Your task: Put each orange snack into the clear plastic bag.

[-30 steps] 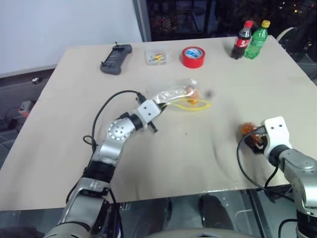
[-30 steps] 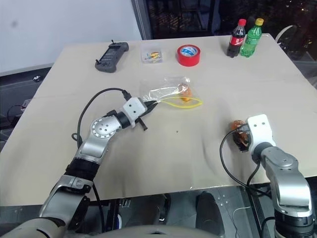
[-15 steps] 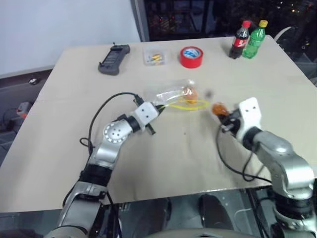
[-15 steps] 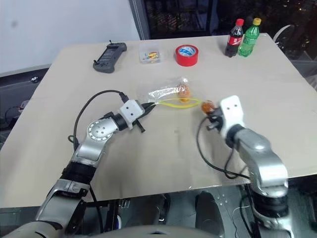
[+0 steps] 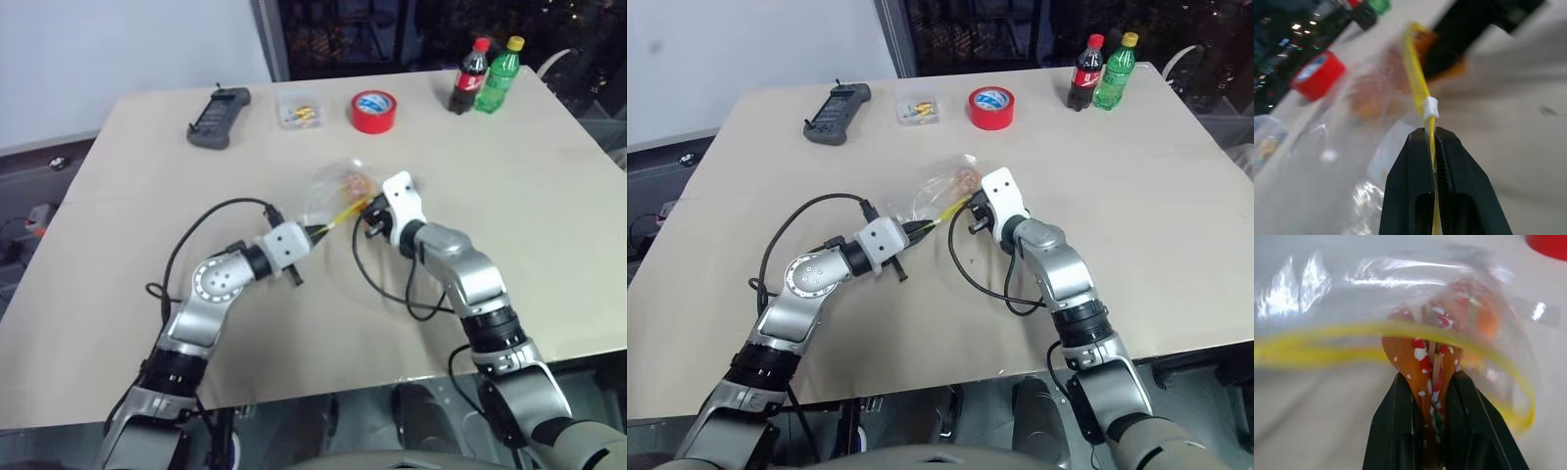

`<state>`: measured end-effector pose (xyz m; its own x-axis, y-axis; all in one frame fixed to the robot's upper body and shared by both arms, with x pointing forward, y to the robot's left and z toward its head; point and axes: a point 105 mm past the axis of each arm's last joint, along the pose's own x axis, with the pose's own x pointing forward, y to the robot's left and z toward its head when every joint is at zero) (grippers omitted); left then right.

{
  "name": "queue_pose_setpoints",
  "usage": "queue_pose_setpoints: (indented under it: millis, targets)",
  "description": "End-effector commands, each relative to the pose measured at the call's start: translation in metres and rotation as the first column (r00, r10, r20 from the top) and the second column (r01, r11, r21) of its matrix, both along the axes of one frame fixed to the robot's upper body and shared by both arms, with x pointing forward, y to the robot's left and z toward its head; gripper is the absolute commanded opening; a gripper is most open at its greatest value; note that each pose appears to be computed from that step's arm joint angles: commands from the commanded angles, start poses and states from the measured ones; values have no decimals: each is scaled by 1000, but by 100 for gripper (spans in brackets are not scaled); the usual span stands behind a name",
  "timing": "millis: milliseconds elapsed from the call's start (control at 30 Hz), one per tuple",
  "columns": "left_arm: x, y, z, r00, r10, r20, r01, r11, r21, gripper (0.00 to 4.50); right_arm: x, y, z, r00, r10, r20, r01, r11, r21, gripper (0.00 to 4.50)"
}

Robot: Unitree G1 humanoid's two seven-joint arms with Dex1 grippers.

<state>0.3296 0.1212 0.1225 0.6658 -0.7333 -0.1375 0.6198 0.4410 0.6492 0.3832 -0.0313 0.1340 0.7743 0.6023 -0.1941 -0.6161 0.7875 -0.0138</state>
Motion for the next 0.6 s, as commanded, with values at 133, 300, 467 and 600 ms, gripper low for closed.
queue_pose_setpoints:
  millis: [133,300,467,600]
  targets:
    - [-1,2,11,998,-13,55,11,1000,22,0,5,34,15,993,113,-23,-107,979,175,37]
    - [1,15,14,998,13,60,-16,999,40,0,3,51,24,978,210,-10,-202,951,235,37]
    - [-2,19,17,998,22,66,-24,999,28,0,8,70,20,970,240,29,-241,950,196,37]
    - [-4,17,18,998,24,66,-25,1000,1,0,15,88,10,964,249,94,-257,962,88,37]
